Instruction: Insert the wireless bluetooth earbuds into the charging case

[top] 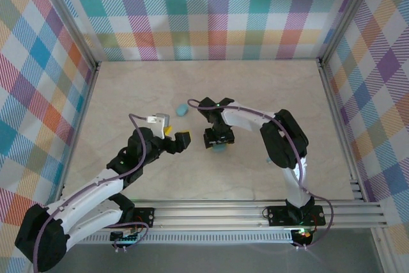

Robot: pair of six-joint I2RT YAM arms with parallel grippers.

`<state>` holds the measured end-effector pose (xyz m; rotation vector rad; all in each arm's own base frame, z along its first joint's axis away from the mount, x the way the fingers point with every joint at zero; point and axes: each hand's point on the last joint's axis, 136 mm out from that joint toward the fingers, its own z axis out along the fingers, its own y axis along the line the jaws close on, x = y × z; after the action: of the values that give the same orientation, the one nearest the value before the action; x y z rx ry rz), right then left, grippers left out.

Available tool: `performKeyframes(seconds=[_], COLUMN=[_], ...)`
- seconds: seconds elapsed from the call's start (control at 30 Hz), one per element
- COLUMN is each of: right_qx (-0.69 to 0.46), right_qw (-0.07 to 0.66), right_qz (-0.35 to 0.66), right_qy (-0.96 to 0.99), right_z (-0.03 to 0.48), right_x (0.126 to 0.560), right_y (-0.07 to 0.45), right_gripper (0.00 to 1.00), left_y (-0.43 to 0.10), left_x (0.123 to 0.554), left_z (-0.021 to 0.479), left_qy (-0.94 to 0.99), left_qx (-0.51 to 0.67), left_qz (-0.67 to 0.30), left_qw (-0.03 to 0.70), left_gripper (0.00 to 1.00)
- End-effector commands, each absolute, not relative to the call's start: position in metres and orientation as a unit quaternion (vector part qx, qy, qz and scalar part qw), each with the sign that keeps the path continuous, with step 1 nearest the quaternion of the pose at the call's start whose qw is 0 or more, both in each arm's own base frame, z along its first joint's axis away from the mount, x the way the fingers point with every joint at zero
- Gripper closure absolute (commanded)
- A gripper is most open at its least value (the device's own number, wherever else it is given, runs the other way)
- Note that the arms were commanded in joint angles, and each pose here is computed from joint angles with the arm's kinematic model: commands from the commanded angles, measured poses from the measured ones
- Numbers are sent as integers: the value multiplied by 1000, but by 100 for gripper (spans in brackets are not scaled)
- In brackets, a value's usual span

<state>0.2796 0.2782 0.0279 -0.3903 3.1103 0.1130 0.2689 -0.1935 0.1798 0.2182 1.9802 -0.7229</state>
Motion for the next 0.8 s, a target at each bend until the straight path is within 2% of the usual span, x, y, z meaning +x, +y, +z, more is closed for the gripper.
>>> performKeyframes(seconds=[0.0,0.13,0.3,0.43,0.57,0.77], right_qx=[-138,-142,-121,-66,-20,12], right_qw=[11,22,33,36,48,52], right_qz=[39,61,121,182,205,206], right_qy=[990,988,985,980,977,977], right_z=[40,56,79,90,93,87], right_x=[282,285,292,301,305,295], right_y=[278,281,277,253,217,180], right_gripper=[29,22,20,21,22,22], left_y=[-201,-223,-250,-267,-282,-309], left_x=[266,261,250,250,251,251], left_z=[164,154,152,139,109,72], left_qy=[830,830,797,781,787,782], left_qx=[133,227,353,442,500,548], left_qz=[-288,-287,-289,-251,-220,-210], left_qw=[459,421,396,362,286,210], left_gripper=[9,9,11,13,24,23])
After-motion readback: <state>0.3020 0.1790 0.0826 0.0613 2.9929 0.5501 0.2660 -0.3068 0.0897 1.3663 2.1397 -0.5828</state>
